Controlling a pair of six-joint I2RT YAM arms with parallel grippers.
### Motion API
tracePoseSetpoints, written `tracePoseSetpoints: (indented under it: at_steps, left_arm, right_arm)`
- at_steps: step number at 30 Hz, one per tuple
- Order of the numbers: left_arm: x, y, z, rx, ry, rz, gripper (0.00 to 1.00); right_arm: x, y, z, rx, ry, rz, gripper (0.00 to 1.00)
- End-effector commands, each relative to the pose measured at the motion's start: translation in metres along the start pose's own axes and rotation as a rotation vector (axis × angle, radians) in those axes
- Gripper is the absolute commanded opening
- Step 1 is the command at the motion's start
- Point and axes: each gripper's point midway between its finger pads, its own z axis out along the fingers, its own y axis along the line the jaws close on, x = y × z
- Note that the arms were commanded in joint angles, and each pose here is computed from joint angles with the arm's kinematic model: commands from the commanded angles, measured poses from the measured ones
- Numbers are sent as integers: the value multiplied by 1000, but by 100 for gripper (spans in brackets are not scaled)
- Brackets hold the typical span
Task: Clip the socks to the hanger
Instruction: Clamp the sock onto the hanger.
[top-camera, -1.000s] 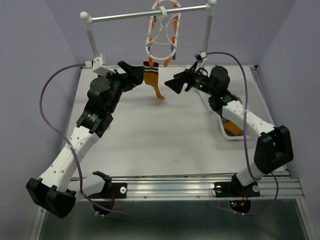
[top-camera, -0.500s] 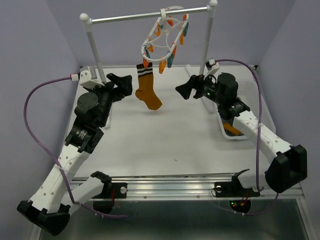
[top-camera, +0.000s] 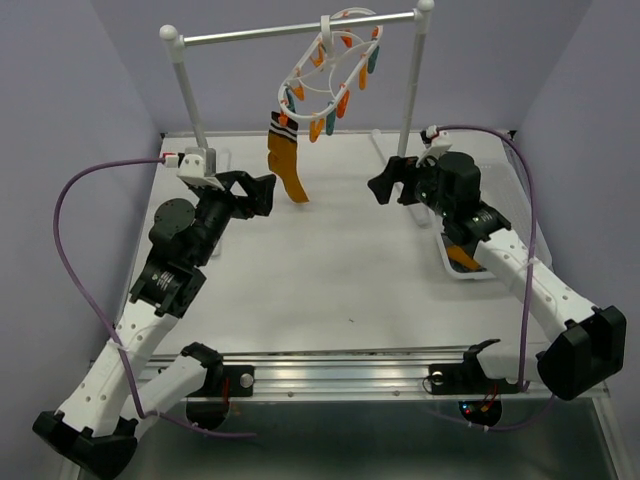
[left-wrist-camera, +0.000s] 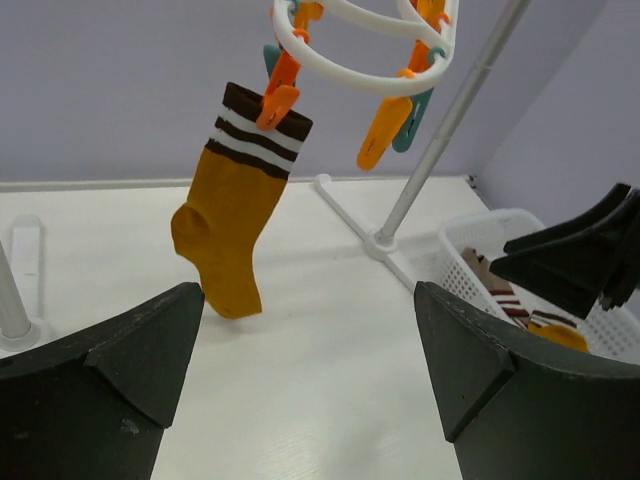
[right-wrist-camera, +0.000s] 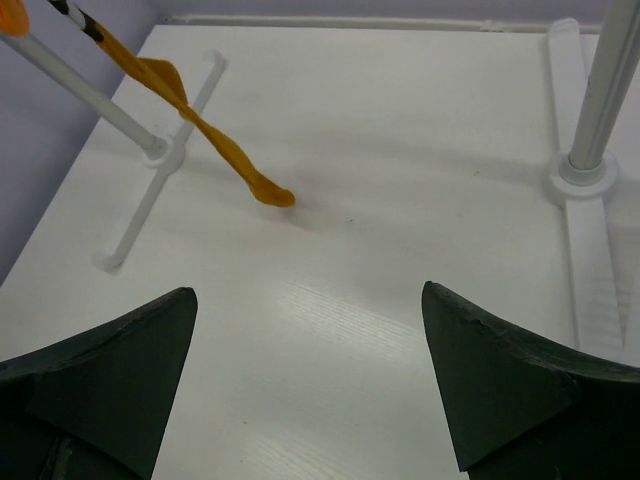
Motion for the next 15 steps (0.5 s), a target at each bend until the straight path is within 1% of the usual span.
tracePoseSetpoints:
  at_steps: [1,4,6,7,9,11,12,15]
  left_arm:
    - [7,-7,3,85,4,149,99]
    - [11,-3,5,86,-7,183,99]
    - [13,-4,9,96,-40,172,99]
    - [11,-6,10,107,-53,165,99]
    - [12,-11,16,121,-54,126,99]
    - [19,-12,24,123,-27,94,99]
    - [21,-13,26,127,-19,88,99]
    - [26,-13,32,126,-3,84,99]
  right_arm:
    - [-39,-1,0,50,-82,-89,100]
    - [-47,-4,5,71,-97,-116,100]
    - [-54,-4,9,77,-114,-112,100]
    - [-59,-9,13,107,-133,-111,100]
    - [-64,-7,25,96,-146,-109,100]
    - [-73,0,29,71,-148,-118,100]
    - [-75,5,30,42,-144,-128,100]
    - [-76,6,31,41,-148,-135,100]
